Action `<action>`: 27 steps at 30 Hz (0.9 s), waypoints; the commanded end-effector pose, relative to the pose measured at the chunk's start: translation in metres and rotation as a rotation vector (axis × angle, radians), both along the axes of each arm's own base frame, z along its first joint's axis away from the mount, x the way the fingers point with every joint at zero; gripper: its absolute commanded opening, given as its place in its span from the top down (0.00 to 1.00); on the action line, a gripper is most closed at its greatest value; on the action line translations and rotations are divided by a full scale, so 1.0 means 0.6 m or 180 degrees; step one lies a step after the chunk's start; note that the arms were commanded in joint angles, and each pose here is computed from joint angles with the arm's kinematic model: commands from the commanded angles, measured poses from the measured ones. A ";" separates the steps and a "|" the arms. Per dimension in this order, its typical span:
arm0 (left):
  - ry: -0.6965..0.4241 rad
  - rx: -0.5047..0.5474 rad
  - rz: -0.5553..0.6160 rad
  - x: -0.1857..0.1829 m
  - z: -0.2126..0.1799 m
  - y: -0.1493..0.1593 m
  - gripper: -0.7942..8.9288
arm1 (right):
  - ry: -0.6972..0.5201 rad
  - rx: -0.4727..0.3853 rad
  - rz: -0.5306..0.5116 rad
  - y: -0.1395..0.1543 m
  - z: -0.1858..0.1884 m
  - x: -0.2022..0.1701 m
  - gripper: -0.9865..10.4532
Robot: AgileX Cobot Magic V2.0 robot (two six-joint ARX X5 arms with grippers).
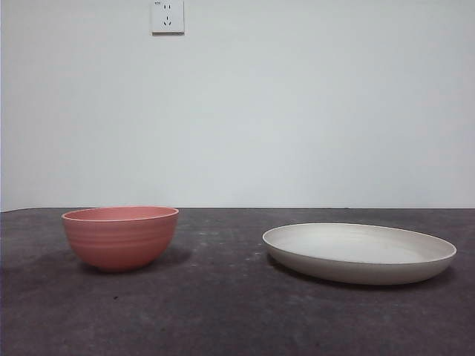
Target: Place the red bowl on the white plate
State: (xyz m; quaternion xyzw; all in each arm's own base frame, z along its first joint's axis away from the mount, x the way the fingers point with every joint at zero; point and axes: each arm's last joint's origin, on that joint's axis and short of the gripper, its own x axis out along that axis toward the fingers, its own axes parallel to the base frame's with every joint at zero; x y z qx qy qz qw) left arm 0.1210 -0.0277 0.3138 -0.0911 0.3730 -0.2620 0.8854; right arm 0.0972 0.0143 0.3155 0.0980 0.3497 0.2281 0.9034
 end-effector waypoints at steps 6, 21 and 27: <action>0.0041 0.0025 -0.0057 -0.003 0.006 -0.001 0.74 | 0.0017 -0.0064 0.0122 0.003 0.003 0.004 0.84; 0.0097 0.0022 -0.0035 0.007 0.003 -0.003 0.47 | 0.0048 -0.0020 0.0081 0.003 0.003 0.004 0.59; 0.0187 0.0096 0.0149 0.052 0.007 -0.009 0.47 | 0.0047 -0.0019 0.0080 0.003 0.004 0.004 0.59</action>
